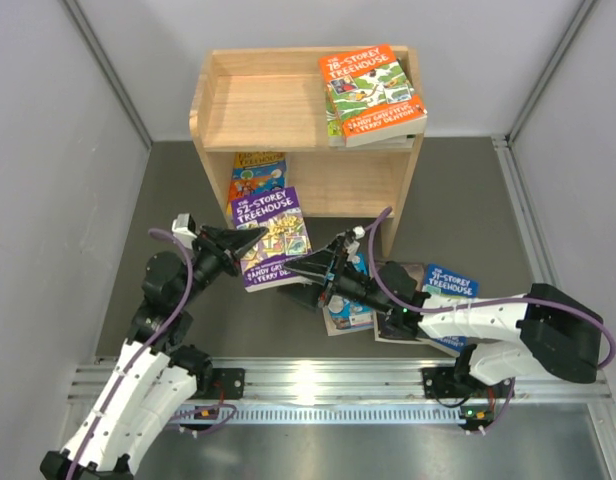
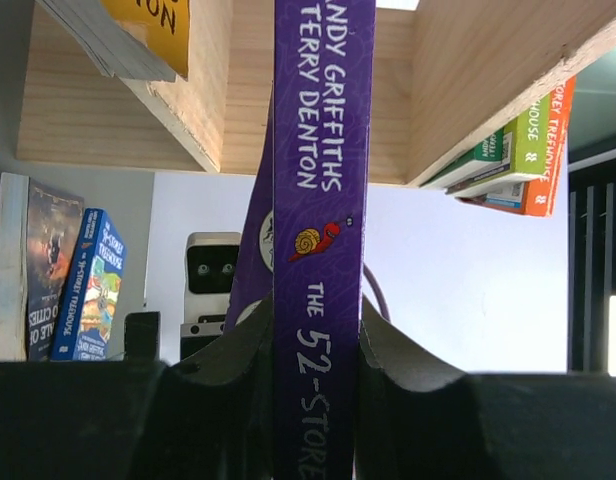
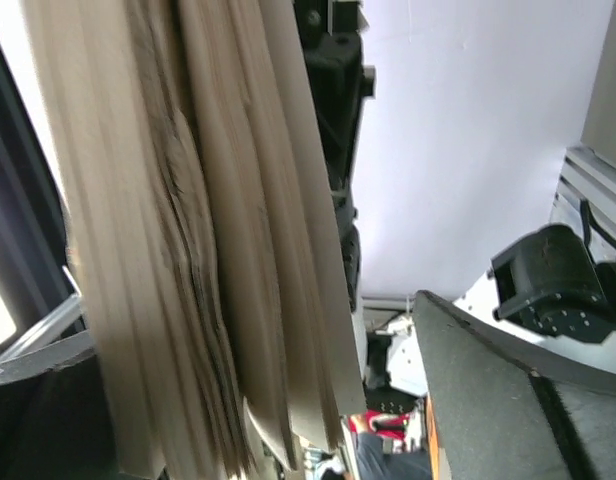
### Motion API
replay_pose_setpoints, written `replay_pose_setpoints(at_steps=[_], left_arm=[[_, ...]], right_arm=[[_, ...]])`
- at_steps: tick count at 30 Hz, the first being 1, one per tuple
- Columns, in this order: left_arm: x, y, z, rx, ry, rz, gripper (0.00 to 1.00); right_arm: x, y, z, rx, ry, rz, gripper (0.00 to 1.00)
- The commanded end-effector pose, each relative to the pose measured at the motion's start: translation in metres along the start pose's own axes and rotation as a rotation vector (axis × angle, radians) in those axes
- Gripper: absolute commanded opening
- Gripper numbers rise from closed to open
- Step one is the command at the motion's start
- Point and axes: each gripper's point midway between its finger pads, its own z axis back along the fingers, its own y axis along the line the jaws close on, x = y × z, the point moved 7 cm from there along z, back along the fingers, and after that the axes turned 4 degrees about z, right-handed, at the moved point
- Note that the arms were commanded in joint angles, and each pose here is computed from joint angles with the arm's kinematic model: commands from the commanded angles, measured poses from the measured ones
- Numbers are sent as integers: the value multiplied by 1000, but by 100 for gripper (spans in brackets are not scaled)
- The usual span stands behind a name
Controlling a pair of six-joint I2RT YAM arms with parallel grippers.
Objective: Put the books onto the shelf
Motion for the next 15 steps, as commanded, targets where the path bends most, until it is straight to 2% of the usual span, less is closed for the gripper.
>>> replay_pose_setpoints(at_steps=[1, 2, 3, 5, 6, 7, 9, 15], left_arm=[[-7, -36, 13, -190, 10, 6, 0], [-8, -36, 14, -190, 10, 5, 0], [-7, -33, 14, -179, 7, 9, 0], [-7, -30, 16, -172, 4, 11, 0], [-7, -29, 17, -164, 1, 11, 0], [-7, -27, 18, -158, 1, 10, 0], [-7, -24, 19, -143, -3, -1, 0], [-5, -12, 22, 30, -49, -135, 0]], right_arm=[[1, 22, 1, 110, -51, -17, 93], [2, 22, 2, 108, -64, -16, 86], [2, 23, 4, 110, -68, -13, 71], [3, 21, 6, 101, -72, -9, 57], [3, 21, 7, 98, -74, -4, 45], [3, 19, 8, 84, -74, 0, 41], [4, 20, 10, 76, -81, 16, 33], [2, 27, 23, -38, -83, 130, 30]])
